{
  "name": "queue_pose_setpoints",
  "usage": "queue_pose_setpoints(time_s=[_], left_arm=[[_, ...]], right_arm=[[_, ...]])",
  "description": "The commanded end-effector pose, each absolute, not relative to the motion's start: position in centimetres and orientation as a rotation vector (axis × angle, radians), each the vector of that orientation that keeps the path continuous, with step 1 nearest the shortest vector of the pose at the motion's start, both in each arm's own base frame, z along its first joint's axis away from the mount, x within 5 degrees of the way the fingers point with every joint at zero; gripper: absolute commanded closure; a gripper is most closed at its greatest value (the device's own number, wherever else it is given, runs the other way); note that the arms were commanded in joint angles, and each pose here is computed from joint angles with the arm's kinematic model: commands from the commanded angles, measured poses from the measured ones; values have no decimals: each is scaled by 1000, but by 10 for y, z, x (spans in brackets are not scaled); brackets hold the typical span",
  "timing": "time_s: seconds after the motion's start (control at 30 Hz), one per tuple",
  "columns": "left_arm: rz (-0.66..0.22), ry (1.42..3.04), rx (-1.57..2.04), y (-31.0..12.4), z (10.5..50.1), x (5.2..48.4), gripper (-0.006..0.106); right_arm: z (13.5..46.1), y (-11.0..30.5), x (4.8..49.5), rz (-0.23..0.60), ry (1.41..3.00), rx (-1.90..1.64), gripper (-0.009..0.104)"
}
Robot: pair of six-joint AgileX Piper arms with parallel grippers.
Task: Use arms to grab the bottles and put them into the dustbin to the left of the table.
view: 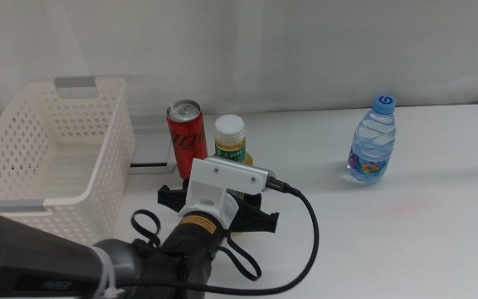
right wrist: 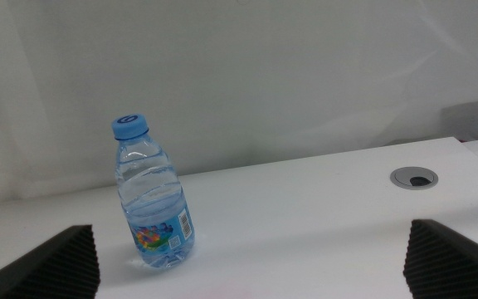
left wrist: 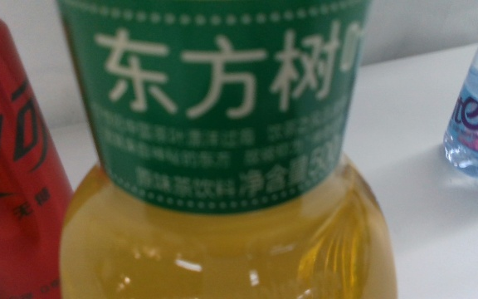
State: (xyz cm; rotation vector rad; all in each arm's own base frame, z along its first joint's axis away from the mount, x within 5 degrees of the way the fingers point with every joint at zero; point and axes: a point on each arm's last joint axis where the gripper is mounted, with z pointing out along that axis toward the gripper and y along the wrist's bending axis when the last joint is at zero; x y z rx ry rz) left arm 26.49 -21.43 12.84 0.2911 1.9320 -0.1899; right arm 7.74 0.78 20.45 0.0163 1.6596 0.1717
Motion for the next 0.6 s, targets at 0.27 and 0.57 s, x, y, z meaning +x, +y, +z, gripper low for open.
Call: queue_pose_setpoints(time_s=[0.27,0.57], left_arm=[[-169,1805,323,-196,218,297,103],[-187,1768,380,-167,296,326,103]], right_arm=[[194,7,76,156,1676,13,-8],[195,7,76,155,1670,14,-8]])
